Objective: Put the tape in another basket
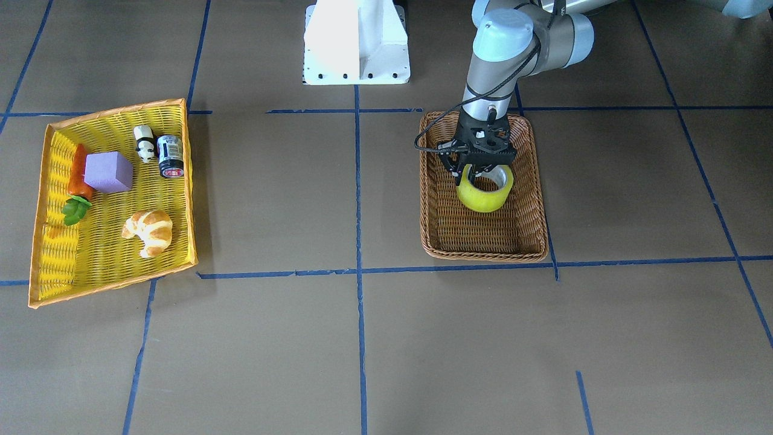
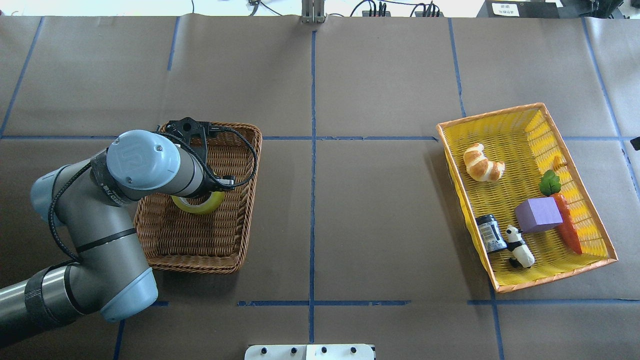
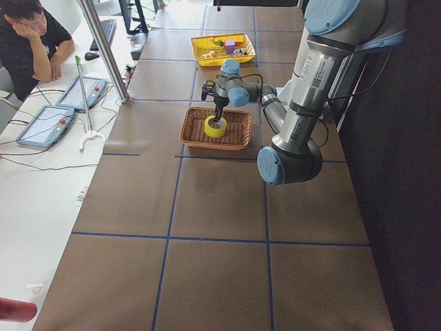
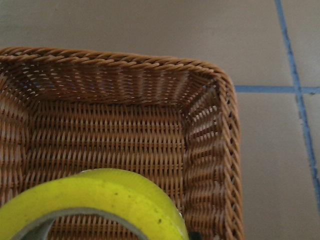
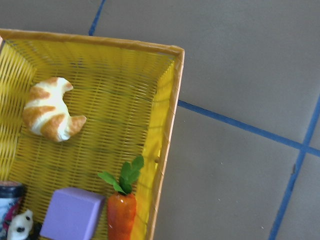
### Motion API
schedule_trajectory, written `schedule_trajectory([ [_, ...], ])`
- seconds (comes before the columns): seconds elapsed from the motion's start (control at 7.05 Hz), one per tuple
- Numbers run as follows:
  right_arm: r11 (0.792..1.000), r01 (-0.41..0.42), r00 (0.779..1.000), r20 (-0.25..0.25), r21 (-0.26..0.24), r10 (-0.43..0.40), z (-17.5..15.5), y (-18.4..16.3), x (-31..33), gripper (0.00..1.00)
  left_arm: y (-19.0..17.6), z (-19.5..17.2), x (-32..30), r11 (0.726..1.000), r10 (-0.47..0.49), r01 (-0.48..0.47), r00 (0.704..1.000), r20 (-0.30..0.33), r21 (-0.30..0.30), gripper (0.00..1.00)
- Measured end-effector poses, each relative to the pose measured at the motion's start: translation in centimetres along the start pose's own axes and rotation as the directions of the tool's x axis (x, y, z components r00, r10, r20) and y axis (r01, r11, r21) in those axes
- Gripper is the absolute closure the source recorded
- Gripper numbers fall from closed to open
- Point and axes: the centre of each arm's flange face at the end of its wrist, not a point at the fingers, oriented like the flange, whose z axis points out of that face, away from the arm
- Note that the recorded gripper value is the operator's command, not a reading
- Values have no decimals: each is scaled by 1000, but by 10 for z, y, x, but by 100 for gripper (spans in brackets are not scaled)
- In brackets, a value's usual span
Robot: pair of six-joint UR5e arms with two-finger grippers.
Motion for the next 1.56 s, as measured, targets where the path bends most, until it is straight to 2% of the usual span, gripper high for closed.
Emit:
schedule_trajectory([
  [0.28,999,20,1000,-12,-24,-21,-8,38,35,0,-6,-20,-11,994,111,-111,994,-8,-15,0],
  [0.43,999,8,1000,-17,-31,-8,-9,59,51,0,-13,-39,-38,984,175,-175,985,-3,-41,0],
  [0.85,992,-102,995,-29,-68,101,2,125,98,0,-54,-96,-215,931,347,-343,938,6,-126,0],
  [0.99,988,-133,991,-30,-79,131,7,136,107,0,-69,-113,-285,920,369,-365,929,6,-141,0],
  [1.28,981,-171,985,-32,-90,168,13,139,117,0,-80,-137,-430,923,348,-345,937,-9,-168,0],
  [1.56,980,-183,983,-30,-79,181,9,124,116,0,-58,-152,-549,944,267,-267,963,-28,-196,0],
])
